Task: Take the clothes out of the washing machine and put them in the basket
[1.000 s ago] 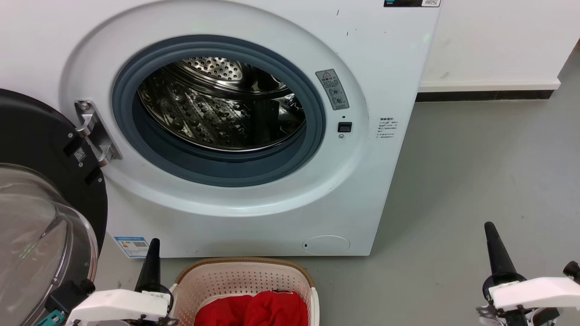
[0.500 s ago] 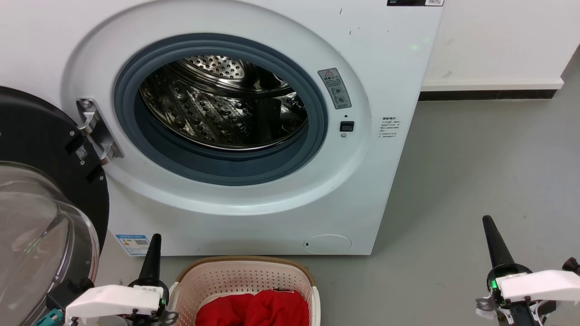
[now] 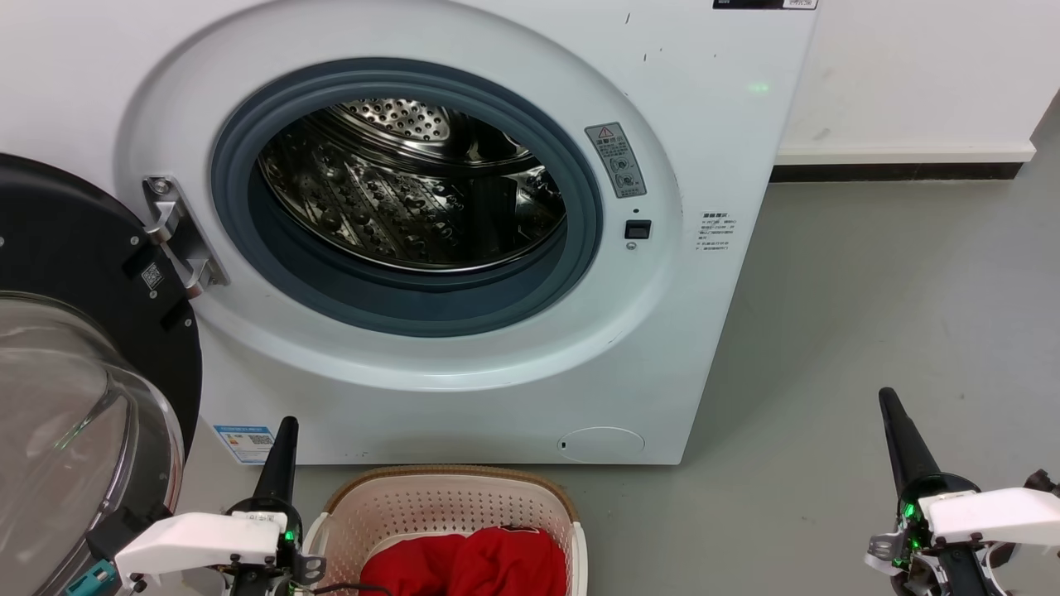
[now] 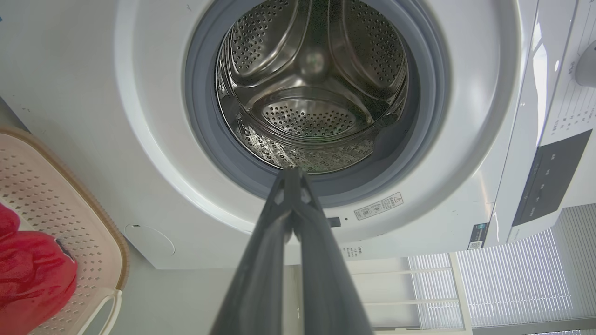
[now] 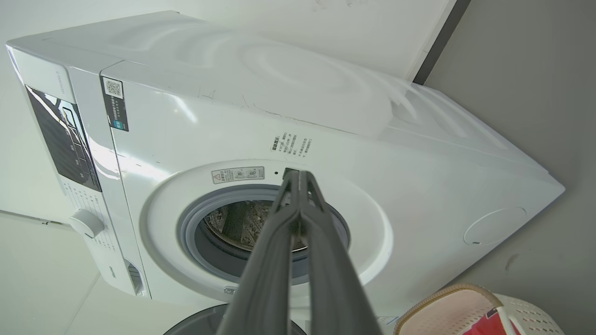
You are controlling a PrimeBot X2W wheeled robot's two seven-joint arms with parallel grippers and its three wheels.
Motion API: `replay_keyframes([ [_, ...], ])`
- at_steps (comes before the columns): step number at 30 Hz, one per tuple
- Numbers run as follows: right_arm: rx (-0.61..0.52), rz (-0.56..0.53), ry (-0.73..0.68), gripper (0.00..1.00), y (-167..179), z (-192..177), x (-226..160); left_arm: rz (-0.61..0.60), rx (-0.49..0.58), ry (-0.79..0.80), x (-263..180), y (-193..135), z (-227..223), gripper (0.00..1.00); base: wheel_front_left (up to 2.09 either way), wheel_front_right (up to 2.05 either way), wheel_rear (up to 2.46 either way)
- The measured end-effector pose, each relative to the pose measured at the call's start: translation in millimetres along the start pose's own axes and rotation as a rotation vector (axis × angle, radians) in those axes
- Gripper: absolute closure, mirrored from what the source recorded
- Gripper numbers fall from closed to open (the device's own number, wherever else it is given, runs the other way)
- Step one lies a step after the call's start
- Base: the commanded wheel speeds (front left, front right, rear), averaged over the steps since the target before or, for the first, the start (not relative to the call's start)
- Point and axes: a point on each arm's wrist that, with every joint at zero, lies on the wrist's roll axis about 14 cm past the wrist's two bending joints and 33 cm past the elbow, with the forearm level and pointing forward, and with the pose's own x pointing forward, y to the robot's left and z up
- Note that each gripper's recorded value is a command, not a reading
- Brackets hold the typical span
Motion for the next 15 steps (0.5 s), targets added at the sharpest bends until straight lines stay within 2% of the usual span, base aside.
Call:
replay_keyframes([
  [15, 0.134, 0.005, 0.015, 1.00, 1.1, -2.5, 5.2, -0.020, -0.124, 0.006, 4.4, -4.4, 1.4, 1.00, 0.00, 0.00, 0.00],
])
